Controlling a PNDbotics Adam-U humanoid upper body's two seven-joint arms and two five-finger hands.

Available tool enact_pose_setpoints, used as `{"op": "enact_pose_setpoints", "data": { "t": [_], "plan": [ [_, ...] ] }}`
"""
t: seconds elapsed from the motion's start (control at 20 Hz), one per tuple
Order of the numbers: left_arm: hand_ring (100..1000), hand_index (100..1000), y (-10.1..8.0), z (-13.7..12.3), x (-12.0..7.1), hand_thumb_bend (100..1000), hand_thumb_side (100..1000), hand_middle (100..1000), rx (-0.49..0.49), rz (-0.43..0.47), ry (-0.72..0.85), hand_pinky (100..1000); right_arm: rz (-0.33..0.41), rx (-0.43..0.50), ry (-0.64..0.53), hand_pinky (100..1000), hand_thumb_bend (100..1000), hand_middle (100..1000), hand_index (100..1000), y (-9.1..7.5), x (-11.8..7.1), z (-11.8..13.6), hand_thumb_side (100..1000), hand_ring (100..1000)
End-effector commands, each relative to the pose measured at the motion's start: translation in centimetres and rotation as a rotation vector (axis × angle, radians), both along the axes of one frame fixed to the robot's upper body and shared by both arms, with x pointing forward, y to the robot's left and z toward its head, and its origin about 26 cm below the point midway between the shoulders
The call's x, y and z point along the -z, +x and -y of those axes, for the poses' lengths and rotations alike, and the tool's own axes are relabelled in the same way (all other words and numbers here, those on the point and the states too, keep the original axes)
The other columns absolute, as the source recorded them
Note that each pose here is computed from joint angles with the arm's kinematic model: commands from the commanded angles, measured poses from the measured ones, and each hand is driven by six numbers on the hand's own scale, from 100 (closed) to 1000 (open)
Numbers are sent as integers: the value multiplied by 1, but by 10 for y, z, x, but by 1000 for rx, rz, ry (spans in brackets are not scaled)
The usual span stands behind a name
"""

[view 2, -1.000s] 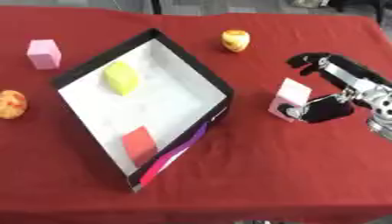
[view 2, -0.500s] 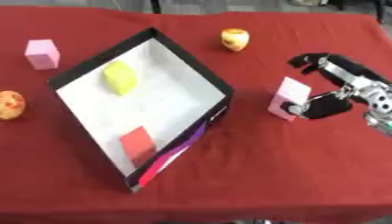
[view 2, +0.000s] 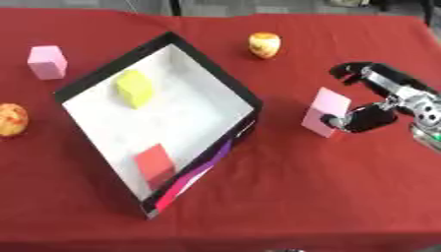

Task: Pick up objects on the table and place them in the box.

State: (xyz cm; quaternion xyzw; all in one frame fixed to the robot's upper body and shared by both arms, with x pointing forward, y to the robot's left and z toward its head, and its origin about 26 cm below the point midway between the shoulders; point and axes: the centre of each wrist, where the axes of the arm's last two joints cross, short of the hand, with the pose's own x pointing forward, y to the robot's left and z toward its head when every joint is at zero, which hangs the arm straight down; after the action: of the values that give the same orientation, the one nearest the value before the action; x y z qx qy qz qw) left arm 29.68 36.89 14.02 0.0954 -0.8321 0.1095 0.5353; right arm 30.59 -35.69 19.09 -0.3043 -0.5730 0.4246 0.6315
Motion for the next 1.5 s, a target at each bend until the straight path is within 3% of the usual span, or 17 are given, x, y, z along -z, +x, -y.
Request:
{"op": "enact_pose_setpoints", "data": {
  "t": [0.05, 0.9, 1.5],
  "plan": [
    [767, 836, 1, -1, -9, 237, 848, 804, 4, 20, 13, 721, 7, -2, -16, 995, 457, 862, 902, 2, -8, 3, 100, 875],
    [767, 832, 0, 0, -7, 237, 855, 803, -2, 15, 5, 722, -46, 53, 8, 988, 454, 856, 902, 18, 4, 17, 100, 874],
    [768, 832, 0, 0, -5, 238, 862, 804, -1, 7, 6, 723, -20, 43, 29, 989, 451, 861, 902, 20, 3, 14, 100, 876]
  ]
}}
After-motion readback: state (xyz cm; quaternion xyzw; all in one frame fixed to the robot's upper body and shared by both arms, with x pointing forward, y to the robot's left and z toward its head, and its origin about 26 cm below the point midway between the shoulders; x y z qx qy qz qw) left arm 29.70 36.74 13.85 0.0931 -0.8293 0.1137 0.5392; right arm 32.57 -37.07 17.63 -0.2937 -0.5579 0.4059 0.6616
